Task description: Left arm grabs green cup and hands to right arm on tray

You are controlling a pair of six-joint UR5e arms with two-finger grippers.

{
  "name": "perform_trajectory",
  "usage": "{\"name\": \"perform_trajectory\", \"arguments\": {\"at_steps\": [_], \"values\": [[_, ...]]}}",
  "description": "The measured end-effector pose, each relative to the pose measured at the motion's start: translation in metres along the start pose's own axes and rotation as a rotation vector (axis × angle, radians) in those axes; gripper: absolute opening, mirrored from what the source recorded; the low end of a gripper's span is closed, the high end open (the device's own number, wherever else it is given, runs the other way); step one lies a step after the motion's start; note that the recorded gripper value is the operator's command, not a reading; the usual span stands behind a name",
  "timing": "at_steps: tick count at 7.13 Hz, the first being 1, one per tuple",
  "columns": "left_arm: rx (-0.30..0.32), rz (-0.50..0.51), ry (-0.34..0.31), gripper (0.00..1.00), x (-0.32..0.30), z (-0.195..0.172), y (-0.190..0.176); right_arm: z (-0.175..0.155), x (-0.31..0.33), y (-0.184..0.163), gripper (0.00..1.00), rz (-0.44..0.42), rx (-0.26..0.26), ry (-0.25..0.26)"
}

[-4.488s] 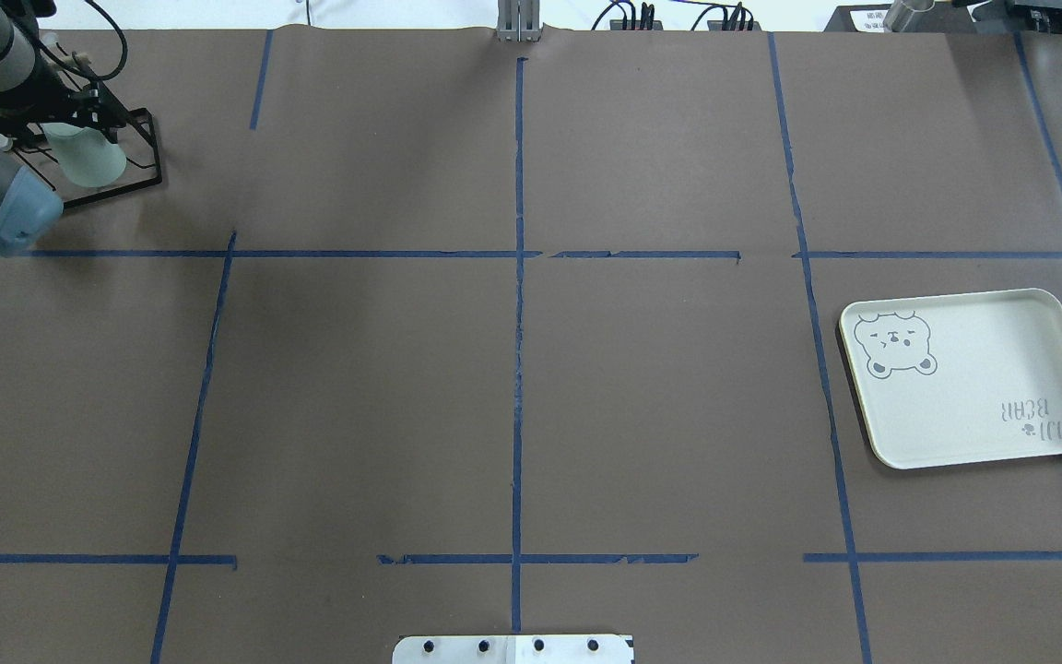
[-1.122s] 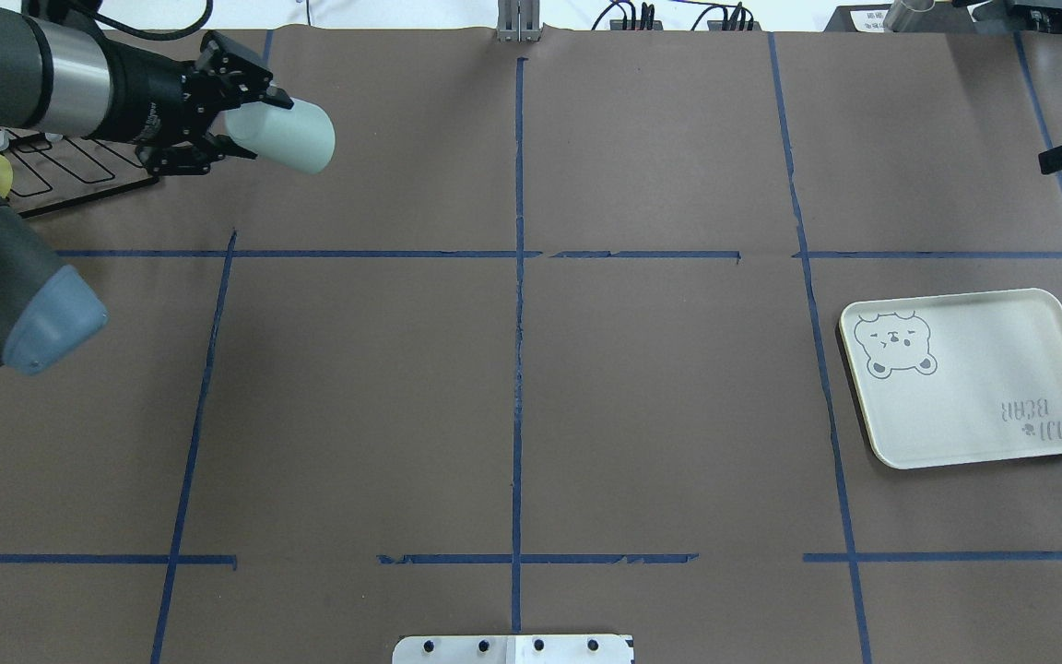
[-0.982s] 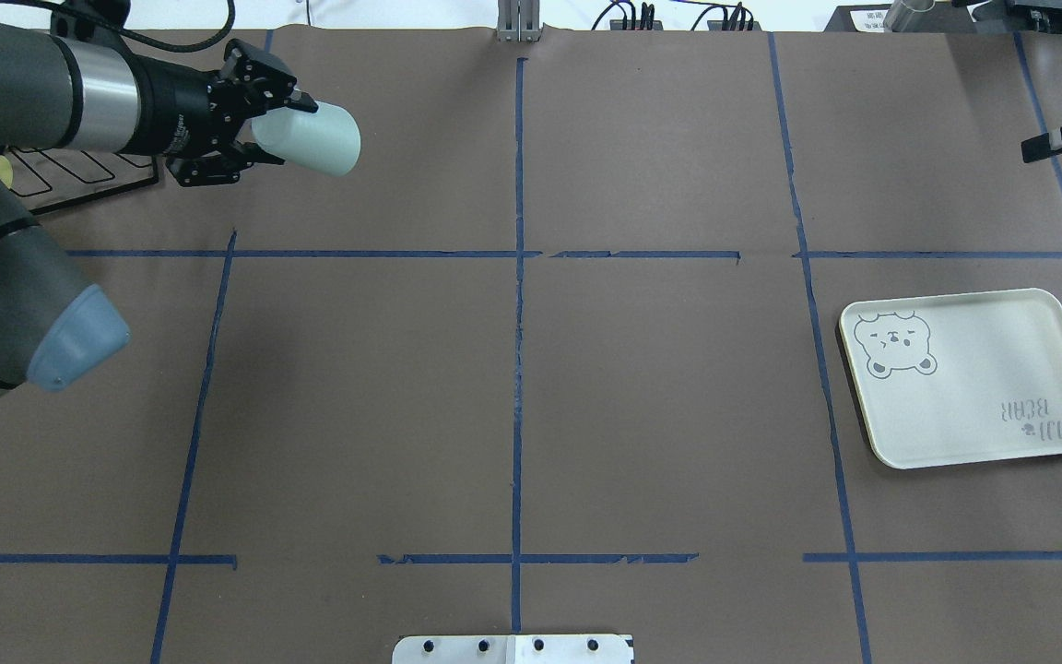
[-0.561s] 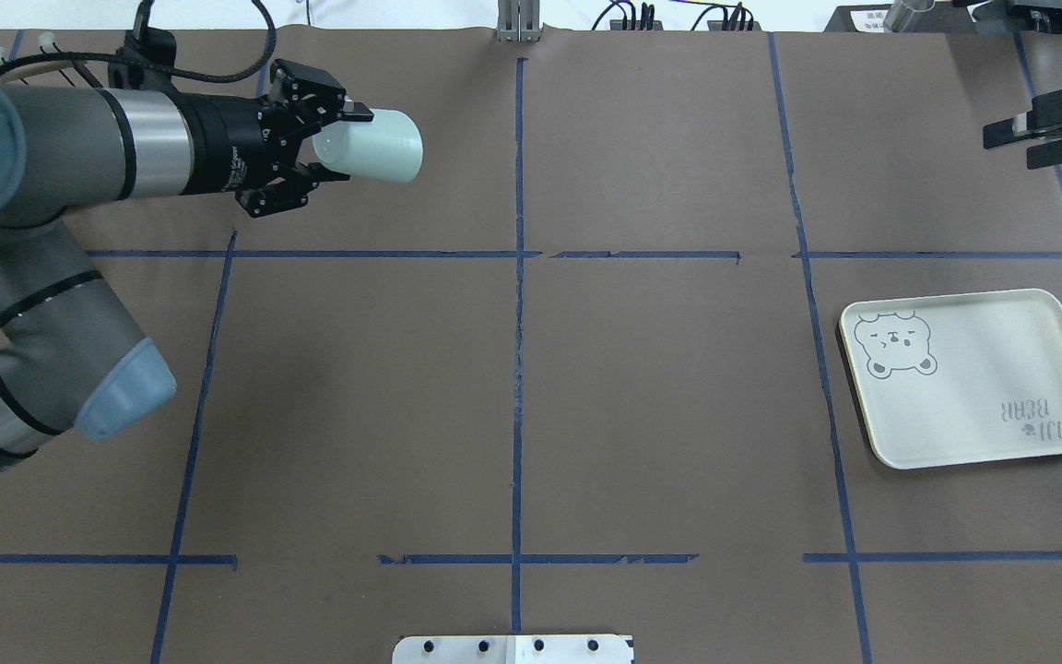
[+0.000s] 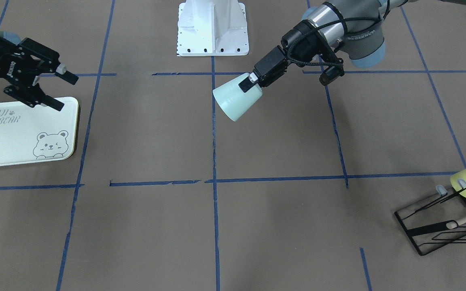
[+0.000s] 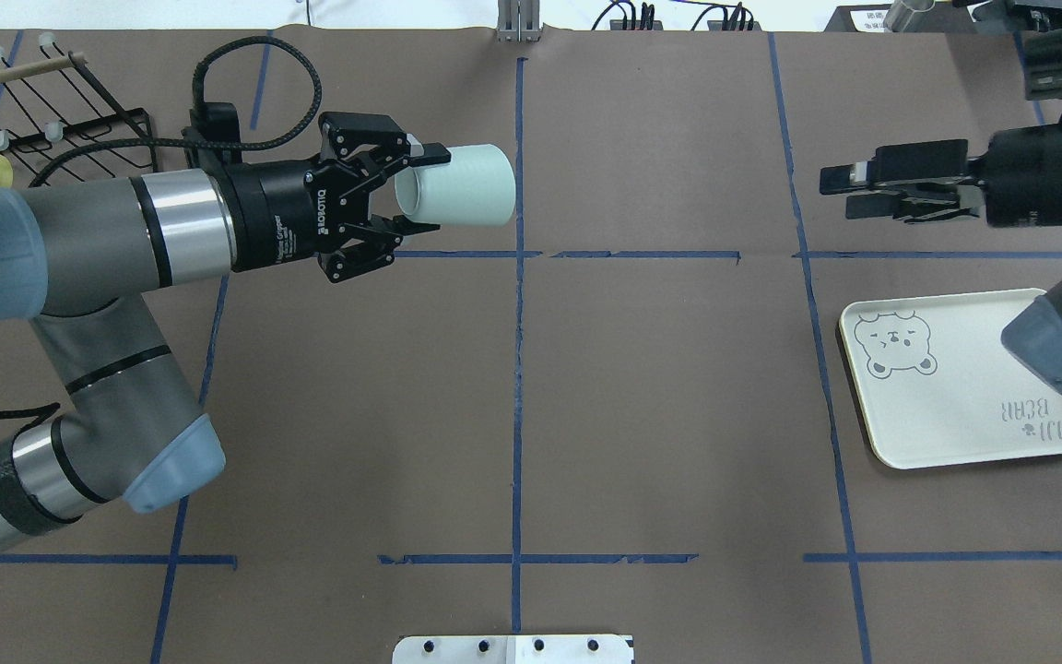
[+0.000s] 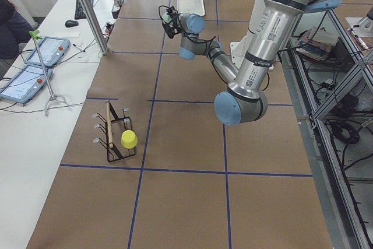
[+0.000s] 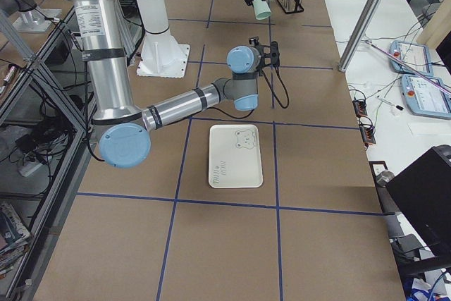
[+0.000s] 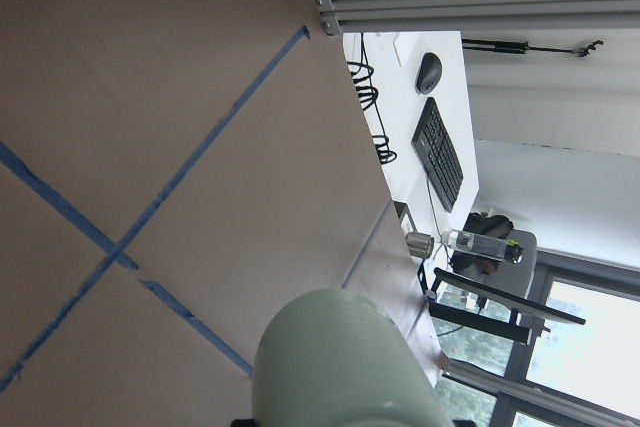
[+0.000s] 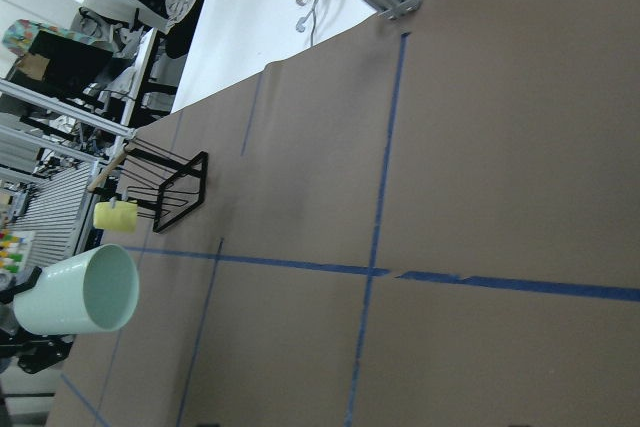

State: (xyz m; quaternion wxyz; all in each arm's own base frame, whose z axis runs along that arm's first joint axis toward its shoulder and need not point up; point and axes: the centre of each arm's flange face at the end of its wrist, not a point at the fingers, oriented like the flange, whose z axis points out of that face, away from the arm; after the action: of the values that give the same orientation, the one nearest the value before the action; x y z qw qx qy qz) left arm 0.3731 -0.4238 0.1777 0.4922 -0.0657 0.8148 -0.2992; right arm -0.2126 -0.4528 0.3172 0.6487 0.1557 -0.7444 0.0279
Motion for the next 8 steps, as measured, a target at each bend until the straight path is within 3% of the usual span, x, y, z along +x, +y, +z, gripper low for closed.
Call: {"name": "perform_trajectory", "arguments": {"at_steps": [4, 8], "values": [[-0.276, 0.038, 0.121, 0.18, -0.028, -0.007, 0.063, 0.049, -0.059, 0.049, 1.00, 0.061, -0.149, -0.236], [-0.384, 0.095, 0.192, 0.18, -0.049, -0.010, 0.071, 0.069, -0.078, 0.090, 0.99, 0.168, -0.200, -0.422]]}}
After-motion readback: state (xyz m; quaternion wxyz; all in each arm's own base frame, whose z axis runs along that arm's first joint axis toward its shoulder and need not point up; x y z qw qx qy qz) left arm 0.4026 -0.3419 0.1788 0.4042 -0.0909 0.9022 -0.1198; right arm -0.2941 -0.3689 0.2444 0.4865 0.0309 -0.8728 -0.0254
